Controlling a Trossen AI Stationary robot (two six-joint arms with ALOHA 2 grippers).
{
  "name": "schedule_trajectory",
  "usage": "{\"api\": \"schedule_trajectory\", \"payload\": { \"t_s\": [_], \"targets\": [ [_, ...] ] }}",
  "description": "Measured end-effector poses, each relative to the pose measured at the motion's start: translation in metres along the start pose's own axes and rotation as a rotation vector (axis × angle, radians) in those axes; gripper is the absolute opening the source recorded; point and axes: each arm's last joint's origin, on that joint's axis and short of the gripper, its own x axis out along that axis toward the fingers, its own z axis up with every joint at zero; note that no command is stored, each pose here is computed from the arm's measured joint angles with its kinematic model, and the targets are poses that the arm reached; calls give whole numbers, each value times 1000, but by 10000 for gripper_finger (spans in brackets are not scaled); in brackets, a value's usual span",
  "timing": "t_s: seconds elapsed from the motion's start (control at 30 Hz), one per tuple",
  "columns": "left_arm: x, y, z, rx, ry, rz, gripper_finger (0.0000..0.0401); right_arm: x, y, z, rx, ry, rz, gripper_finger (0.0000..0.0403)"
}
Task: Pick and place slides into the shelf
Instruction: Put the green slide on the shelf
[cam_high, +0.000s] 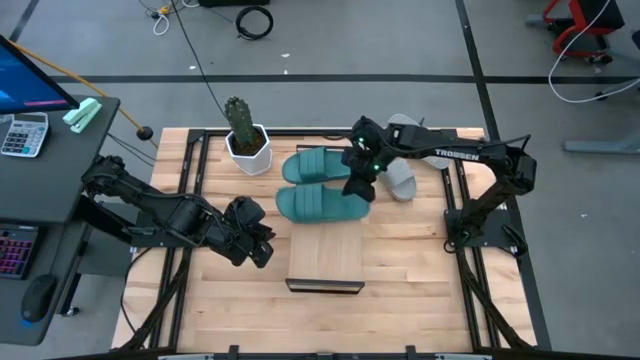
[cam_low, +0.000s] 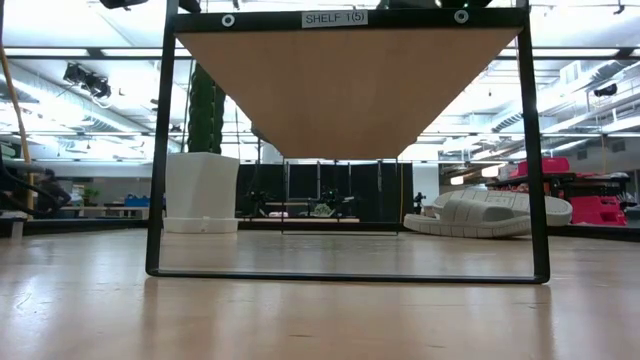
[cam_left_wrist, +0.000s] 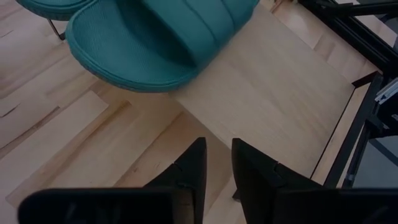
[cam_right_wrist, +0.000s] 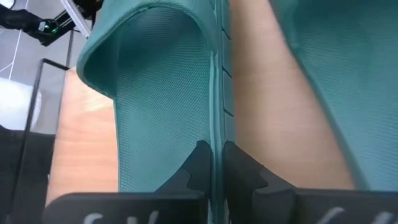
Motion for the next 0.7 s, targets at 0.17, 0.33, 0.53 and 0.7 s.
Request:
{"api": "schedule_trajectory", "payload": {
  "t_s": [0.17, 0.33, 0.53, 0.7],
  "targets": [
    [0, 0, 0, -6, 0, 0, 80, 0, -8, 0, 14, -1, -25, 27],
    [0, 0, 0, -7, 0, 0, 84, -6, -13, 1, 26, -16, -34, 30],
    [0, 0, 0, -7, 0, 0, 78, -8, -15, 1, 33, -19, -37, 28],
    [0, 0, 0, -7, 0, 1, 82, -8, -15, 1, 22, -19, -38, 30]
  ]
}}
